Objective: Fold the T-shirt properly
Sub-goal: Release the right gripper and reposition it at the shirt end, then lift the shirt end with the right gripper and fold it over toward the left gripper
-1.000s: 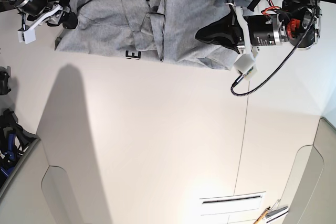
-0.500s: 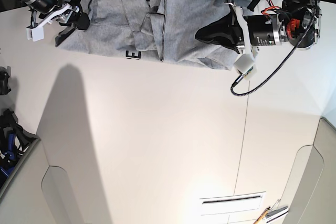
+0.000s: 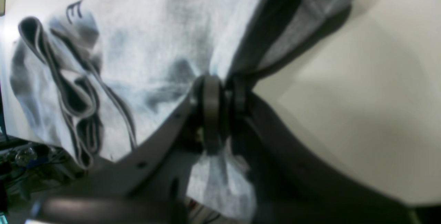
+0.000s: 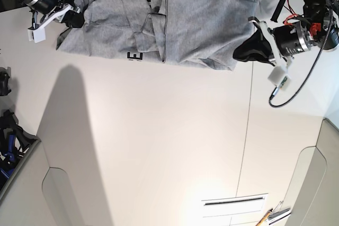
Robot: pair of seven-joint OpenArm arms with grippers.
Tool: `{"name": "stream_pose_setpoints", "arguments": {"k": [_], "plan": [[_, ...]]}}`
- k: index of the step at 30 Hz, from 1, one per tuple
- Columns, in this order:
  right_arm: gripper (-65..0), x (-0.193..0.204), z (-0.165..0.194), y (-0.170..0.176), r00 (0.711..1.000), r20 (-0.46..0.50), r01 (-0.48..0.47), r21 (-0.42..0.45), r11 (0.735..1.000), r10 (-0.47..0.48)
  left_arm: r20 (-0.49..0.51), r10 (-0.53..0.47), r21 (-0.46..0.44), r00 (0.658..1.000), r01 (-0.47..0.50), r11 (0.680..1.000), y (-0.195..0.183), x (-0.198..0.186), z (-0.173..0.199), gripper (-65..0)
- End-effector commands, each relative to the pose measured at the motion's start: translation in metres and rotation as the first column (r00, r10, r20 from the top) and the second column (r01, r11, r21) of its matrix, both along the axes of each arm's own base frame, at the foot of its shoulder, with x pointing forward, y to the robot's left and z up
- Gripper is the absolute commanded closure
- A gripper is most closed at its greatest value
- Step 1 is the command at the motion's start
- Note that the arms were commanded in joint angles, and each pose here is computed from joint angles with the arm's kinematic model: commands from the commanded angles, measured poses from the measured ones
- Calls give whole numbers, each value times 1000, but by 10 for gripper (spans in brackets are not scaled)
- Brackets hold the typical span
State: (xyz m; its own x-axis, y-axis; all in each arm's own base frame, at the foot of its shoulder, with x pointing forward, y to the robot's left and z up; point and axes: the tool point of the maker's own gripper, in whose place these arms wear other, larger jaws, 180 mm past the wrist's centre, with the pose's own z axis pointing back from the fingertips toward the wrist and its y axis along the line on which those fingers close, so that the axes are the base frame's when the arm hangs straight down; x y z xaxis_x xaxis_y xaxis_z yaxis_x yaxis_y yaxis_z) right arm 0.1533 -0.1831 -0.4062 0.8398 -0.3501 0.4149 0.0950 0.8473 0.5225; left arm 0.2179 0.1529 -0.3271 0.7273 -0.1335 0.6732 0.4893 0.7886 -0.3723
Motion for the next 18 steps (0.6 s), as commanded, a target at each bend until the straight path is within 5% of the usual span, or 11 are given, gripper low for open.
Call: {"name": "stream_pose_setpoints", "arguments": {"k": [1, 10, 18], "plan": [[0, 11, 10, -3, 999, 49, 0, -3, 1000, 0, 20, 38, 27, 999, -39, 999, 13, 7, -1, 0], [0, 31, 33, -4, 991, 133, -21, -41, 999, 27, -249, 230, 67, 941, -220, 973, 64, -23, -90, 0], [0, 46, 86, 24, 945, 298, -130, -42, 991, 137, -279, 242, -35, 929, -262, 965, 57, -23, -91, 0]]}}
